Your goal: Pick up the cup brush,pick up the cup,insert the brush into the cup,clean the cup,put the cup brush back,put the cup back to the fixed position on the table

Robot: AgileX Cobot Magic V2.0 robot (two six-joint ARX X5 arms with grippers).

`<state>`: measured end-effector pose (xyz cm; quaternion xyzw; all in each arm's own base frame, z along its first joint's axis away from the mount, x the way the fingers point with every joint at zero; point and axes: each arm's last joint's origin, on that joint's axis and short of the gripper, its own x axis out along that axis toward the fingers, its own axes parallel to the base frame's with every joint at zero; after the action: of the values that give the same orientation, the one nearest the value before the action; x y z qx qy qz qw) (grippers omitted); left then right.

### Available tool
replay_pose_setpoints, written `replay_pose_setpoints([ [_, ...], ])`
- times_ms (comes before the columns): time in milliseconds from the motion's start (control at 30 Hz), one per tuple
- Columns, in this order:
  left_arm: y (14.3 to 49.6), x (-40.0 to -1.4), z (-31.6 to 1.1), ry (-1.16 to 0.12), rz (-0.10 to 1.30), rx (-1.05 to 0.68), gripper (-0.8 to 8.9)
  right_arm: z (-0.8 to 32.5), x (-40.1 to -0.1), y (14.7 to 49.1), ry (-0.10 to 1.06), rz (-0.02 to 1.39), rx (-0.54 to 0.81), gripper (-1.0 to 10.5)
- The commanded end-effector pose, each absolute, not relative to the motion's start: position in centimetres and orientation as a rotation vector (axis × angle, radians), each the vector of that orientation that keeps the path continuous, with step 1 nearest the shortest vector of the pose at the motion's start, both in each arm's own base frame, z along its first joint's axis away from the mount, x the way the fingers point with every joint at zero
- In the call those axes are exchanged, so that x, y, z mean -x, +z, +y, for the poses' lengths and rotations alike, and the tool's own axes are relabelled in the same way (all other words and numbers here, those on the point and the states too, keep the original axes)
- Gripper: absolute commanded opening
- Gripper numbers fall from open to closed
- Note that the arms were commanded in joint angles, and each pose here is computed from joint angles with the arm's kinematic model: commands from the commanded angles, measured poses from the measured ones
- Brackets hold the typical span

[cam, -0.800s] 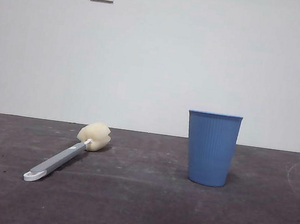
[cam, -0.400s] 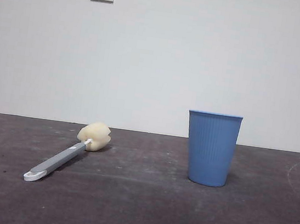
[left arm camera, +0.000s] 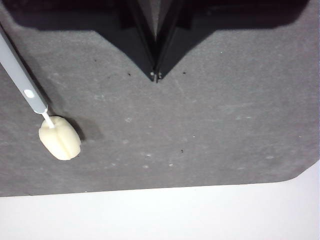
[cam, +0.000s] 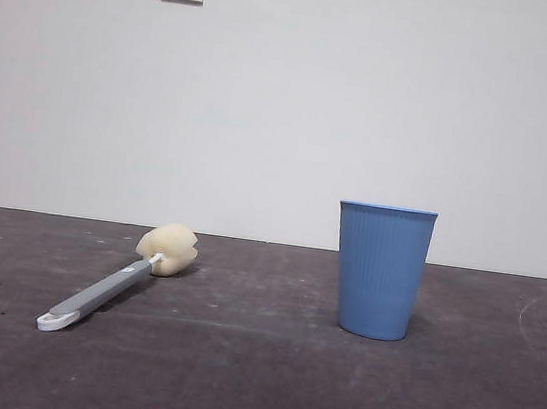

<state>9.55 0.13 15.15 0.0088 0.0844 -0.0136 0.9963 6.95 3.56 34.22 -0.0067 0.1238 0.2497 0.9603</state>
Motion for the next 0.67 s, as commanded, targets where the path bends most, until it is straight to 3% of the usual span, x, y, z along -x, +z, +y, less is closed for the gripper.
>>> replay_pose_setpoints([
  [33,14.8,-9.6,0.2,-0.023,0.173,-0.012,-0.04,3.4,-7.4,32.0,0.458,0.17,0.057,0.0],
  [267,14.8,-9.6,0.2,-0.023,0.173,-0.012,-0.04,2.9,-8.8,25.2,0.353,0.039,-0.009,0.0],
  [467,14.8,-9.6,0.2,-0.023,0.173,-0.012,-0.04,2.3,-9.3,20.7,0.269,0.078,-0.003,0.0],
  [667,14.8,-9.6,0.2,-0.023,0.173,-0.012,-0.04,1.5,-9.3,18.3,0.186,0.085,-0.005,0.0],
])
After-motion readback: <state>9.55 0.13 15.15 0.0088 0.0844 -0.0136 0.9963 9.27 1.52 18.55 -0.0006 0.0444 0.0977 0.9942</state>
